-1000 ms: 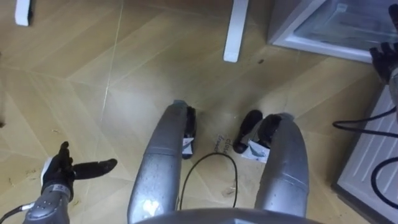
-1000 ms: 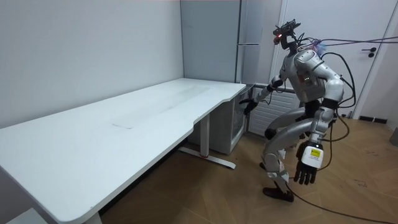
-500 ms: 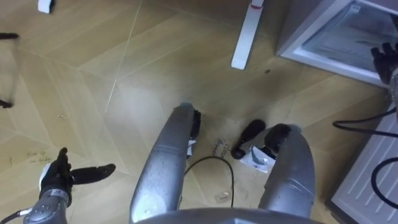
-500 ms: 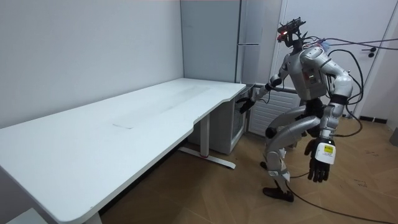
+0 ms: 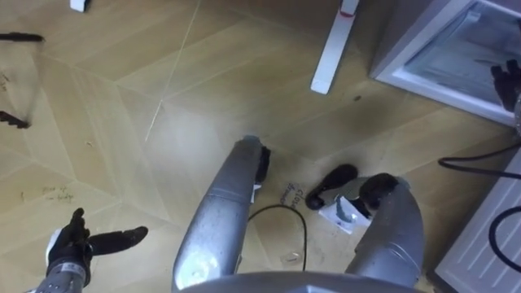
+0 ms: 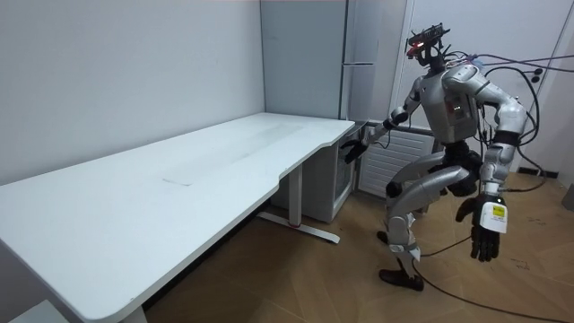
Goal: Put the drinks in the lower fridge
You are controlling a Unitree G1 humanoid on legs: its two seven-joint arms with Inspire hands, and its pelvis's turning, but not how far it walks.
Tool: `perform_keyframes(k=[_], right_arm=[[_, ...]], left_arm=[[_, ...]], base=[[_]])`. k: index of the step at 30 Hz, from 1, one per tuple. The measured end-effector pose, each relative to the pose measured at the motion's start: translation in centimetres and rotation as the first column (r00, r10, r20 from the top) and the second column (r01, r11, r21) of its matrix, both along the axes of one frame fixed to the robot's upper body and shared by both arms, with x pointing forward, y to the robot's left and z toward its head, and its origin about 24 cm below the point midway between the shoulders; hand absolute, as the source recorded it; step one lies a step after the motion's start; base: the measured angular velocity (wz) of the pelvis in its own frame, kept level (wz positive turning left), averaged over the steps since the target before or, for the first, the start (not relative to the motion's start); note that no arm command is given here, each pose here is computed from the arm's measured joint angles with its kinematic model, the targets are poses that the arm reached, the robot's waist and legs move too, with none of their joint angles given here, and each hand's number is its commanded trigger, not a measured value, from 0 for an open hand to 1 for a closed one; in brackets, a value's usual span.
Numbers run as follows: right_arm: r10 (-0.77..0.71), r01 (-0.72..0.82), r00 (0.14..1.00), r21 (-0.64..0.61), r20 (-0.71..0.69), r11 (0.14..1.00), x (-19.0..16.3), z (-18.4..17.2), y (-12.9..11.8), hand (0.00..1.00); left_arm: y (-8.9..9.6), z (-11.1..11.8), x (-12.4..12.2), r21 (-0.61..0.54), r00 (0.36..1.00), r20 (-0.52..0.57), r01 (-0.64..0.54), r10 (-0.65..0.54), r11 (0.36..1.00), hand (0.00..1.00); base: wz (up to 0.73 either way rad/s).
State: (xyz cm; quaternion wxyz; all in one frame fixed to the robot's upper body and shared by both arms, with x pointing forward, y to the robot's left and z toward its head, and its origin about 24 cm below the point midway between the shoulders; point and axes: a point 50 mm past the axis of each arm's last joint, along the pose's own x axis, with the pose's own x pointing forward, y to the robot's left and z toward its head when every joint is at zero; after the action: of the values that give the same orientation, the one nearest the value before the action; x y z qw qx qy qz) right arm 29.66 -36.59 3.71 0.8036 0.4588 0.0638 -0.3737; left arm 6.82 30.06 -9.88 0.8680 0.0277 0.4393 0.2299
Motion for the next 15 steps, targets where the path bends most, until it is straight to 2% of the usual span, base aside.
perform_keyframes(k=[15], right_arm=[[0.037, -0.037, 0.999, -0.005, -0.040, 0.999, -0.39, -0.72, -0.03, 0.00]], left_arm=[[0.63, -0.44, -0.64, 0.019, 0.999, -0.031, -0.023, 0.024, 1.000, 0.00]], base=[[0.07]])
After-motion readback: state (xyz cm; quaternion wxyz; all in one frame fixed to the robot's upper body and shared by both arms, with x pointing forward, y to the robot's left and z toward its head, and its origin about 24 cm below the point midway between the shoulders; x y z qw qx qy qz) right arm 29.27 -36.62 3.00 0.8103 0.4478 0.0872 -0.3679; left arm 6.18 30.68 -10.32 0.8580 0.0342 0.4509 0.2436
